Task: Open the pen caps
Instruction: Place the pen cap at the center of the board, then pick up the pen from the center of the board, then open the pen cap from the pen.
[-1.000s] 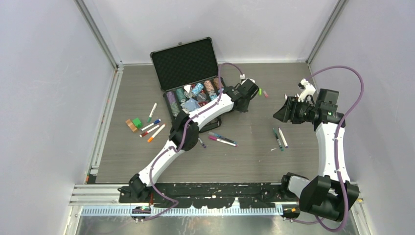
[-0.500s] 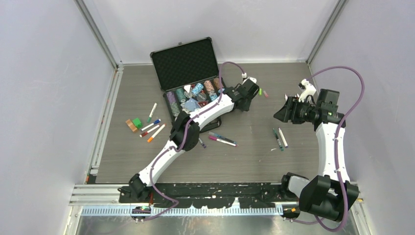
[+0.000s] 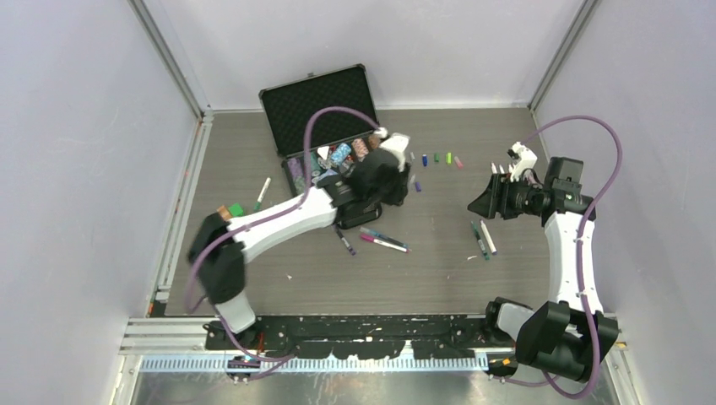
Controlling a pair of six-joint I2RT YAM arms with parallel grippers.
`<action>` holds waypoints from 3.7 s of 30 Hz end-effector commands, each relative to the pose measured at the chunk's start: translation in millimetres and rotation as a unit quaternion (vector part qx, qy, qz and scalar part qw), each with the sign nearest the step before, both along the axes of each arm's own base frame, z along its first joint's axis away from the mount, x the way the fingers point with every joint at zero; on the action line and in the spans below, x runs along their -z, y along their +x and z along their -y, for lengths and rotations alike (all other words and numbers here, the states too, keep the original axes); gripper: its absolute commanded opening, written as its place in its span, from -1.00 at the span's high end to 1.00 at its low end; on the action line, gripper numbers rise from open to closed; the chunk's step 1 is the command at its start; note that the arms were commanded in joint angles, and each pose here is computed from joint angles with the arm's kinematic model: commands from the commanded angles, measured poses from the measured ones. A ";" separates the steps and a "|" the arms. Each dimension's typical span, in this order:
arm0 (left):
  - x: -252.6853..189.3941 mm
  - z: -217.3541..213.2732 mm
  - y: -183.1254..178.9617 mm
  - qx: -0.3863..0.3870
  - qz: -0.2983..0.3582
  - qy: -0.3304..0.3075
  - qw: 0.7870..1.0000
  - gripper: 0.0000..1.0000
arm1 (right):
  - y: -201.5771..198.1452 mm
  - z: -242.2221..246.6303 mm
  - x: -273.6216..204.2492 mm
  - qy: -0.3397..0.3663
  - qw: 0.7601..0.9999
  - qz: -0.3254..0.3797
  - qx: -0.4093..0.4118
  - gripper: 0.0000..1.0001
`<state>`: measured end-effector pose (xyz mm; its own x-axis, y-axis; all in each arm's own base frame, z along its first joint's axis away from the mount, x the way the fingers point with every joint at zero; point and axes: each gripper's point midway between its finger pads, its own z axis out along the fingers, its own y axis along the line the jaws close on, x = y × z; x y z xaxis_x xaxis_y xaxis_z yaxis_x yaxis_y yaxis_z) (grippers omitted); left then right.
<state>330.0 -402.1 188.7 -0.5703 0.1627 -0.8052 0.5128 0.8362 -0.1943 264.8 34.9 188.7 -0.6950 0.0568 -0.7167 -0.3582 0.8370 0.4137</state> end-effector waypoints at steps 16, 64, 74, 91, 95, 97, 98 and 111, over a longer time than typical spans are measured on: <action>92.3 -174.9 -81.4 -0.313 -0.118 0.027 0.942 0.14 | -4.6 -9.9 5.5 0.022 0.999 -0.002 -0.037 -0.20; 174.9 -180.5 -71.7 -0.360 -0.213 0.099 0.903 0.75 | -6.4 -11.8 7.0 0.031 0.999 -0.015 -0.041 -0.19; 143.7 -197.2 -86.7 -0.365 -0.197 0.047 0.909 1.00 | -7.3 -13.8 7.2 0.039 0.998 -0.020 -0.044 -0.20; 52.6 -161.1 -129.6 -0.131 -0.126 -0.219 0.959 1.00 | -33.2 -97.9 -13.5 0.057 0.974 0.028 -0.217 -0.20; 14.5 -144.1 -127.2 -0.070 -0.065 -0.309 0.946 1.00 | -51.2 -138.6 -24.5 0.078 0.950 0.038 -0.299 -0.20; -8.0 -134.9 -123.1 -0.044 -0.029 -0.355 0.933 1.00 | -55.5 -151.9 -29.1 0.105 0.940 0.042 -0.321 -0.20; -12.5 -132.3 -120.9 -0.040 -0.020 -0.367 0.929 1.00 | -55.5 -156.8 -30.6 0.120 0.937 0.042 -0.324 -0.19; -55.1 -81.6 -95.1 0.004 0.018 -0.446 0.895 1.00 | -27.8 -187.0 -36.6 0.269 0.929 0.028 -0.251 -0.18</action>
<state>223.1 -300.4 179.0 -0.6331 -0.4447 -0.6336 0.4230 0.4868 -0.7643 218.8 204.0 189.5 -0.7240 -0.0373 -0.6887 -0.6614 0.3211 0.6779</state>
